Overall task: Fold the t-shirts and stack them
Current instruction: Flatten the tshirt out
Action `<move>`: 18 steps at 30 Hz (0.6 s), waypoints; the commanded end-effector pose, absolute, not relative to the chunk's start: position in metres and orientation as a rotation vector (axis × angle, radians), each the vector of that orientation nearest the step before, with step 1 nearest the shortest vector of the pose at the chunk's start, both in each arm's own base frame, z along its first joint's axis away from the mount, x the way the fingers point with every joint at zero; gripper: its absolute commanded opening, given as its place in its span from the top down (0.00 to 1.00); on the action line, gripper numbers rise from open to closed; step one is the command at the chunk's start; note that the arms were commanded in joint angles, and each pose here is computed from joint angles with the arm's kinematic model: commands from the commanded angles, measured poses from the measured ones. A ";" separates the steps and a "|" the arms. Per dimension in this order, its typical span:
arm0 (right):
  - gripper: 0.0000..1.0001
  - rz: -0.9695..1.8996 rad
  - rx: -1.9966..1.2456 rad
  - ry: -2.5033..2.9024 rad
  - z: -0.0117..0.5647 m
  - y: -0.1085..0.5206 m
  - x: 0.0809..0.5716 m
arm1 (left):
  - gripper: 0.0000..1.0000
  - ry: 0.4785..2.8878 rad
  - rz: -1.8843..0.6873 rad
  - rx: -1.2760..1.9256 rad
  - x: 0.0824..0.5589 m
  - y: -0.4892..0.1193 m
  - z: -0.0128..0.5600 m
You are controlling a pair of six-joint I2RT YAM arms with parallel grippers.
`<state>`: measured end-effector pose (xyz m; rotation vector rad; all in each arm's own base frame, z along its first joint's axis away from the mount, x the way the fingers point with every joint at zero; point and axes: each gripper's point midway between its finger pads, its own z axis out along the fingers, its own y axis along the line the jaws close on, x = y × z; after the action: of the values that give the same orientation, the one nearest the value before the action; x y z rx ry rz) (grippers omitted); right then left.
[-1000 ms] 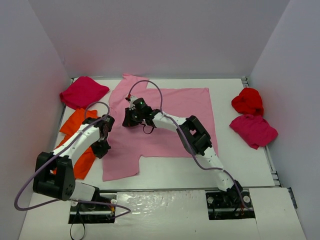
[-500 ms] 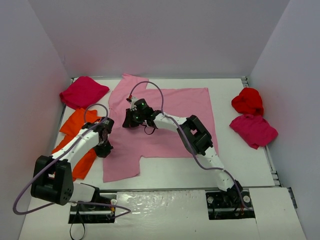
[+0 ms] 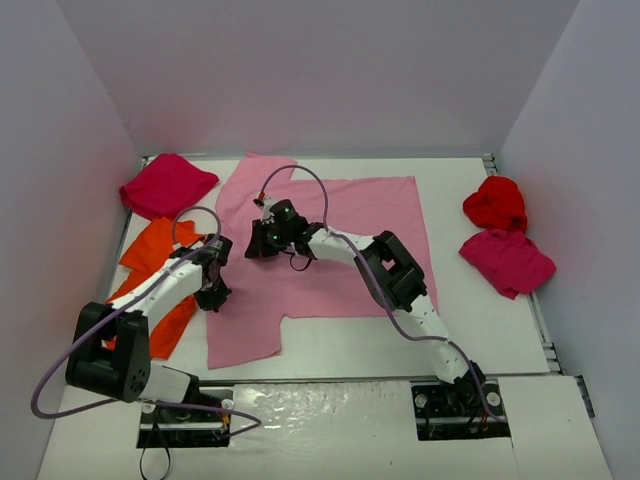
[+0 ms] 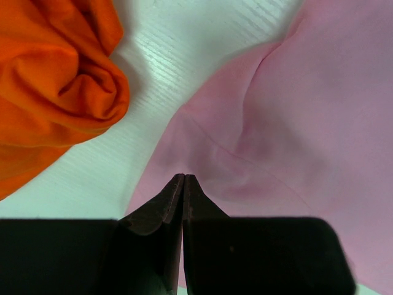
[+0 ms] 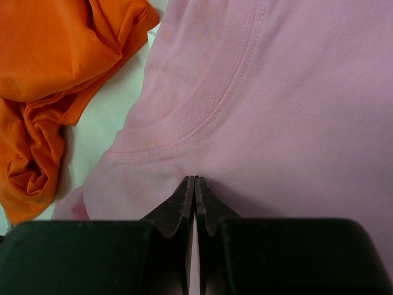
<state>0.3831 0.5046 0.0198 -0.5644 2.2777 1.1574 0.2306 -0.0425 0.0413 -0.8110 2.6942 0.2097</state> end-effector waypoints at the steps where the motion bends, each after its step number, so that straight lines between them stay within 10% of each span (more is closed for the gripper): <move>1: 1.00 1.200 -0.587 2.213 0.058 0.507 0.385 | 1.00 2.713 0.233 -0.816 0.230 -0.048 0.024; 18: 1.00 1.366 -0.652 1.945 0.148 0.534 0.405 | 1.00 2.780 0.365 -0.778 0.187 -0.056 0.008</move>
<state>0.3915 0.5111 0.0481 -0.5914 2.2266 1.2296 0.2173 -0.0564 0.0165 -0.7212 2.7136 0.3538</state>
